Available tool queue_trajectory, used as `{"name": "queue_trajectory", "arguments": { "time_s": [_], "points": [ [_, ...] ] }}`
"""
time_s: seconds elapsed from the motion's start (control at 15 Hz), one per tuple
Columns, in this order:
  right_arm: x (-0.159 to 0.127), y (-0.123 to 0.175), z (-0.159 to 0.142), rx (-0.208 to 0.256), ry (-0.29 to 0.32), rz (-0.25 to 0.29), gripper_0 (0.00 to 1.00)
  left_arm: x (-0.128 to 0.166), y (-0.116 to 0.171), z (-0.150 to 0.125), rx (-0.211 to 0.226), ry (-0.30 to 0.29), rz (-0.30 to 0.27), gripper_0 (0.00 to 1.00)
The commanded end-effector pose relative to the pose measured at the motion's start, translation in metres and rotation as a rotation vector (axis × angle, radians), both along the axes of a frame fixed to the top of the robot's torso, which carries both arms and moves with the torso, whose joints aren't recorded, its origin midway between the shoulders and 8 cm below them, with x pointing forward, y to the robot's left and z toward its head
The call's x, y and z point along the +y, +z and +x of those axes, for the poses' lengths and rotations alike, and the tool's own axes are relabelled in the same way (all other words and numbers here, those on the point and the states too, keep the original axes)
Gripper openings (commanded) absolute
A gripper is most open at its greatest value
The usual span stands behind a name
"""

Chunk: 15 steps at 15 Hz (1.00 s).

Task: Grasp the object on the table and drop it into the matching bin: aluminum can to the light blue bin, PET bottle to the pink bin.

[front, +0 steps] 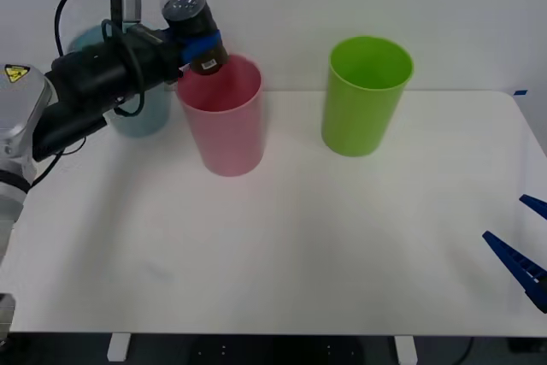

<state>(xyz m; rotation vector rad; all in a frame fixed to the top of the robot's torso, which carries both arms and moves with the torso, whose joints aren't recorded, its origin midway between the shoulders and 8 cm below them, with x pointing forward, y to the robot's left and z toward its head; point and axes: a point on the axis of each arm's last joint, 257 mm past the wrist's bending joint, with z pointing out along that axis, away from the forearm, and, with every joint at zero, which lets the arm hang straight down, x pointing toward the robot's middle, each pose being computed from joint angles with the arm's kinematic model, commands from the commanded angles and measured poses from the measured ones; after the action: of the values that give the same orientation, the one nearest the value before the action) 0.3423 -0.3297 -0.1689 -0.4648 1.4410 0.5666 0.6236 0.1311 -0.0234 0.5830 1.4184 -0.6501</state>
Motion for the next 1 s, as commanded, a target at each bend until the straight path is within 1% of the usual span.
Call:
{"name": "queue_trajectory", "arguments": {
  "time_s": [0.07,0.33,0.4,0.47,0.53,0.67,1.0],
  "points": [
    [0.0,0.0,0.0,0.0,0.0,0.0,1.0,-0.0096,-0.0023,0.0018,-0.003,0.0,0.004,0.01],
    [0.0,0.0,0.0,0.0,0.0,0.0,1.0,-0.0112,-0.0019,0.0016,-0.003,-0.002,0.004,0.0],
    [0.0,0.0,0.0,0.0,0.0,0.0,1.0,-0.0106,-0.0015,0.0018,-0.004,-0.001,0.003,0.03],
    [0.0,0.0,0.0,0.0,0.0,0.0,1.0,-0.0102,-0.0014,0.0018,-0.006,-0.001,0.006,0.21],
    [0.0,0.0,0.0,0.0,0.0,0.0,1.0,-0.0091,-0.0015,0.002,-0.008,0.002,0.006,1.0],
    [0.0,0.0,0.0,0.0,0.0,0.0,1.0,-0.0076,-0.0004,0.0023,-0.017,0.005,0.011,1.0],
    [0.0,0.0,0.0,0.0,0.0,0.0,1.0,-0.0044,0.001,0.0028,-0.016,0.009,0.004,1.0]
  ]
}}
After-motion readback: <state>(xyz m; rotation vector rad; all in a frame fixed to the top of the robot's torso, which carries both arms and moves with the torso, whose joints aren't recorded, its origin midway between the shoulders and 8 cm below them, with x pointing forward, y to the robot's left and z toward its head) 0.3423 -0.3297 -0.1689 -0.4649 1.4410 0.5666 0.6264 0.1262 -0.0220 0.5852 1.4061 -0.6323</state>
